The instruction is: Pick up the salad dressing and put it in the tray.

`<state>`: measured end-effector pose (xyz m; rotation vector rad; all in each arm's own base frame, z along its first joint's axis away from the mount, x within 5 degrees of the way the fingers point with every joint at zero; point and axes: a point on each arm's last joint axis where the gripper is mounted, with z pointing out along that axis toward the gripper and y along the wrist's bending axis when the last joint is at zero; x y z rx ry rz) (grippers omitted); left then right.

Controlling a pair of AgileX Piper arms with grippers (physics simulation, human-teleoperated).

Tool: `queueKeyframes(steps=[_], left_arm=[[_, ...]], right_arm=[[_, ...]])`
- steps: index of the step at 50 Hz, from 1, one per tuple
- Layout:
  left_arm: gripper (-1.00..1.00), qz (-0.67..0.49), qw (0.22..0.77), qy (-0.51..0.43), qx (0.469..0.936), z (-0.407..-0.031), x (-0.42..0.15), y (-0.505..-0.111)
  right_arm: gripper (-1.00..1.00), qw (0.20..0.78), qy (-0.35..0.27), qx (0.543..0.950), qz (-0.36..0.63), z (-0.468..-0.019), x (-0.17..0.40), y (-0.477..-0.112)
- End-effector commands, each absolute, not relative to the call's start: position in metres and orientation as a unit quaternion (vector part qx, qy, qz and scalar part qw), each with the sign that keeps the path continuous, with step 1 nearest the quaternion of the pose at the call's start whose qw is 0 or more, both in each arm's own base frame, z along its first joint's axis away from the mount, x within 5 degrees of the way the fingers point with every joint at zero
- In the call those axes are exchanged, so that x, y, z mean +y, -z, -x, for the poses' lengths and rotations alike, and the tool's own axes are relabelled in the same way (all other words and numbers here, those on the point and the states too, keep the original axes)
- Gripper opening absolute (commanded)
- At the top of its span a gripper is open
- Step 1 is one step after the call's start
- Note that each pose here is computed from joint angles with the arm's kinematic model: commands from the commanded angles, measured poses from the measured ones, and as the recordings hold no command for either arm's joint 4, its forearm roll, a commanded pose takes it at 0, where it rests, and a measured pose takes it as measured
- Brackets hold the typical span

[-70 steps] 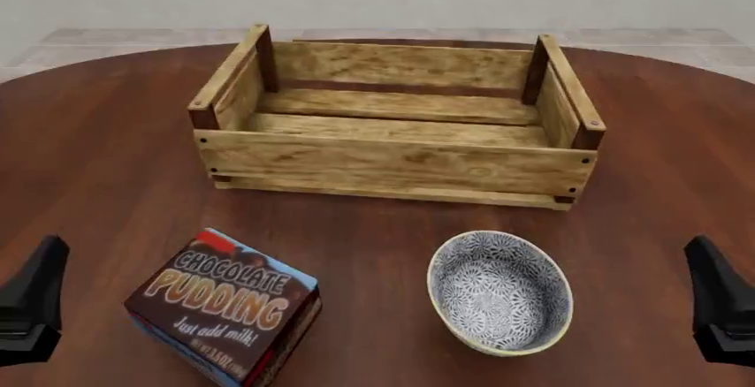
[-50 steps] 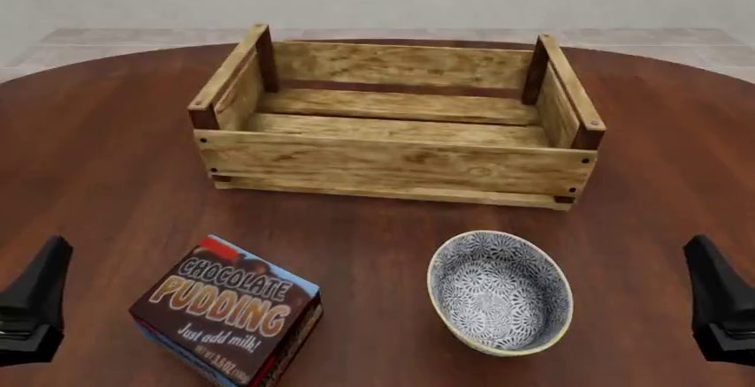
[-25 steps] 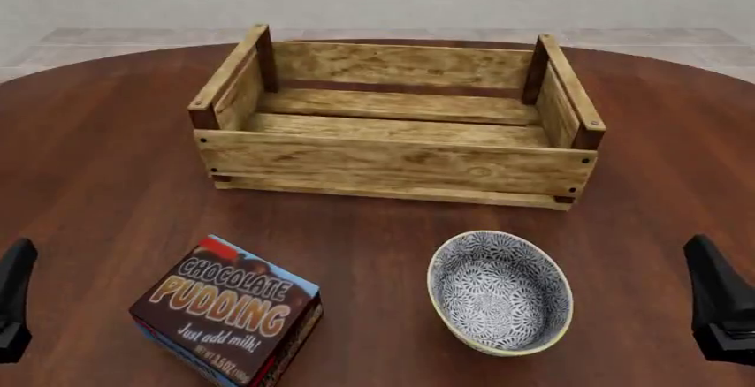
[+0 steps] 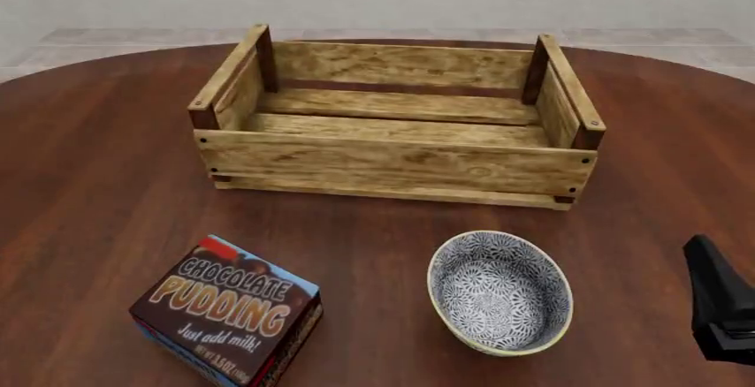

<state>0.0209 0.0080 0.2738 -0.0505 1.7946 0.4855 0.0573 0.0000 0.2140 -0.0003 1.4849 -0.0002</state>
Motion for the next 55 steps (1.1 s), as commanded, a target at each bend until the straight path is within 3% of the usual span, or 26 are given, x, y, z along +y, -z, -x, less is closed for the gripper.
queueKeyframes(steps=[1, 28, 55], left_arm=[[1.0, 0.058, 0.568, -0.239, 0.785, -0.011, 0.006, -0.284], [1.0, 0.135, 0.521, -0.304, 0.786, -0.019, 0.016, -0.259], [1.0, 0.192, 0.475, -0.274, 0.814, -0.031, 0.029, -0.205]], right_arm=[[1.0, 0.737, 0.0, 0.676, 0.0, -0.057, 0.0, -0.214], [1.0, 0.737, 0.0, 0.676, 0.0, -0.057, 0.0, -0.214], [1.0, 0.737, 0.0, 0.676, 0.0, -0.057, 0.0, -0.214]])
